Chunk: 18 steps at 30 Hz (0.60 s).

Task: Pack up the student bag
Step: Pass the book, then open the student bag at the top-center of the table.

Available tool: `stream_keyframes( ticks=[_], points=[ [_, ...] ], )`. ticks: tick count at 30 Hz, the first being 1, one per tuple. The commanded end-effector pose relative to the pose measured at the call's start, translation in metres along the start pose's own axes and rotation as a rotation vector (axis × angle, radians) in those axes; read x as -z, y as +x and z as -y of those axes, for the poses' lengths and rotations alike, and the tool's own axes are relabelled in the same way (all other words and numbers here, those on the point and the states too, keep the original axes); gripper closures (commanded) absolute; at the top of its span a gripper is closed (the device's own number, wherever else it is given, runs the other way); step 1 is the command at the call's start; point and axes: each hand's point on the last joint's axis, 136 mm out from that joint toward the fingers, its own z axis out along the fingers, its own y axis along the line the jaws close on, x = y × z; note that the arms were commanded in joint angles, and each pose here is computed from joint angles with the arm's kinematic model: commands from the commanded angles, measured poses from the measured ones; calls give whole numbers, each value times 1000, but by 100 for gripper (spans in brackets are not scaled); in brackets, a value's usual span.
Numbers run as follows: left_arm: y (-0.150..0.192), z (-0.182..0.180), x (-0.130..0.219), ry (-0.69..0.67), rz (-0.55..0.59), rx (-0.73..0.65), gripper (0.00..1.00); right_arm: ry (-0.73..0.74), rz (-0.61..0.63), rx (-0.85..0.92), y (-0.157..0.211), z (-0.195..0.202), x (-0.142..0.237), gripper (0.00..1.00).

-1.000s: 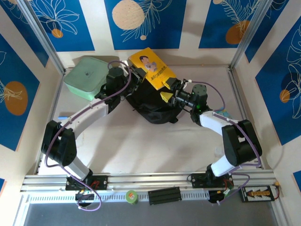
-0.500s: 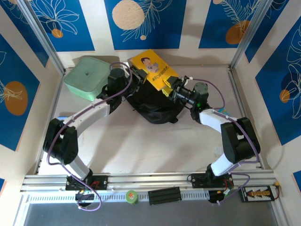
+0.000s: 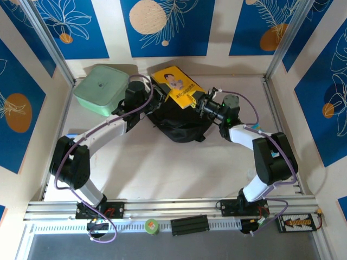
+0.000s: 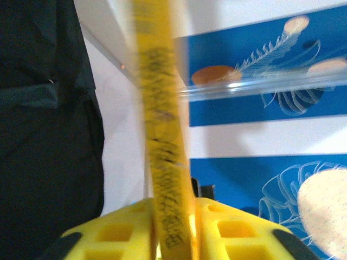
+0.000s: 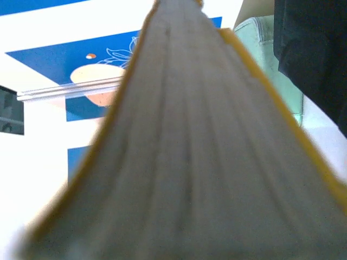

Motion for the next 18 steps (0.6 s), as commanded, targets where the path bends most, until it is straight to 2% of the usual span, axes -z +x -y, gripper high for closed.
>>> stream_keyframes(
  ticks=[1, 3, 7, 13, 15, 18],
  points=[
    [3, 29, 6, 26, -31, -190, 56, 32, 39, 26, -4, 7, 16, 91],
    [13, 21, 3, -41, -90, -331, 46, 91, 69, 44, -8, 16, 29, 93],
    [41, -3, -4, -174, -247, -544, 37, 196, 139, 97, -17, 23, 63, 94],
    [78, -35, -8, -293, -456, -833, 31, 327, 273, 174, -30, 23, 125, 94],
    [91, -42, -9, -314, -533, -972, 30, 362, 314, 204, -33, 21, 144, 94],
    [110, -54, -10, -326, -668, -1110, 26, 409, 371, 232, -36, 16, 169, 94]
  ],
)
